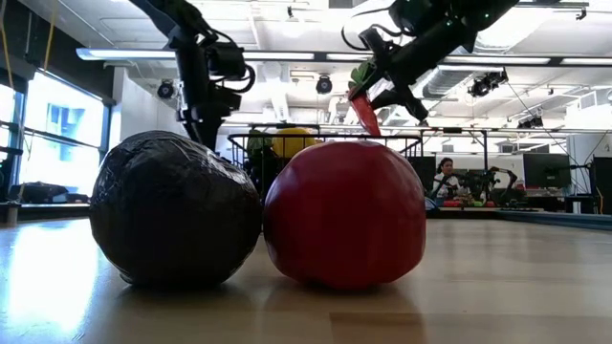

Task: Build produce basket
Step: Put the orange carrot into the black mesh basket

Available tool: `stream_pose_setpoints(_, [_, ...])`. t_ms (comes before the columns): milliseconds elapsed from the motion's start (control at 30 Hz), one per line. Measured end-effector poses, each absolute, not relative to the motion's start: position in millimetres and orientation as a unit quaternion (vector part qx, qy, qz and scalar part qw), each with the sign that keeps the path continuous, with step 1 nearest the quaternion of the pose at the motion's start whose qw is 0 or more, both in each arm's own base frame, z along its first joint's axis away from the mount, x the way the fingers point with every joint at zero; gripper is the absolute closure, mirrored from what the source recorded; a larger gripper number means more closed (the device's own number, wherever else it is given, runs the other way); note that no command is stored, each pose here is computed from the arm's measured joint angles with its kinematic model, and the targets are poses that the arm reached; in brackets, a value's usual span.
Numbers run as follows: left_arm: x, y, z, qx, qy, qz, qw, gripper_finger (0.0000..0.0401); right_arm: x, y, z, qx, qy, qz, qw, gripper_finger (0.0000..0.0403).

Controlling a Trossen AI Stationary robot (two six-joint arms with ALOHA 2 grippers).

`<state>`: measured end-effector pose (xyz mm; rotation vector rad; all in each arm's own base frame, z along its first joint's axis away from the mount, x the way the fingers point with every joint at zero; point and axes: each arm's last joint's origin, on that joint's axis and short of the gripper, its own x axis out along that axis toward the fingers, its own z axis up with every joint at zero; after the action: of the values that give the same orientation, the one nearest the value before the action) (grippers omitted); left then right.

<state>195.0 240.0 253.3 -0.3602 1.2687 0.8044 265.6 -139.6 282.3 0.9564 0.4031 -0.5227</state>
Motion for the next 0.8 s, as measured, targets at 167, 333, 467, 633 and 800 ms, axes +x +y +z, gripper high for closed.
stream_pose_setpoints(167, [199, 237, 253, -0.049, 0.621, 0.262, 0.737, 0.0123, 266, -138, 282, 0.463, 0.194, -0.244, 0.829, 0.0289])
stream_pose_setpoints(333, [203, 239, 245, 0.058, 0.658, 0.15, 0.735, 0.0123, 266, -138, 281, 0.462, 0.198, -0.242, 0.83, 0.0288])
stream_pose_setpoints(467, [206, 242, 235, 0.117, 0.68, 0.083, 0.719, 0.0123, 266, -137, 281, 0.457, 0.201, -0.239, 0.833, 0.0285])
stream_pose_setpoints(633, [209, 247, 222, 0.136, 0.7, 0.052, 0.699, 0.0123, 266, -137, 281, 0.451, 0.203, -0.237, 0.836, 0.0264])
stream_pose_setpoints(800, [212, 249, 212, 0.138, 0.711, 0.035, 0.688, 0.0123, 266, -137, 281, 0.447, 0.205, -0.236, 0.838, 0.0229])
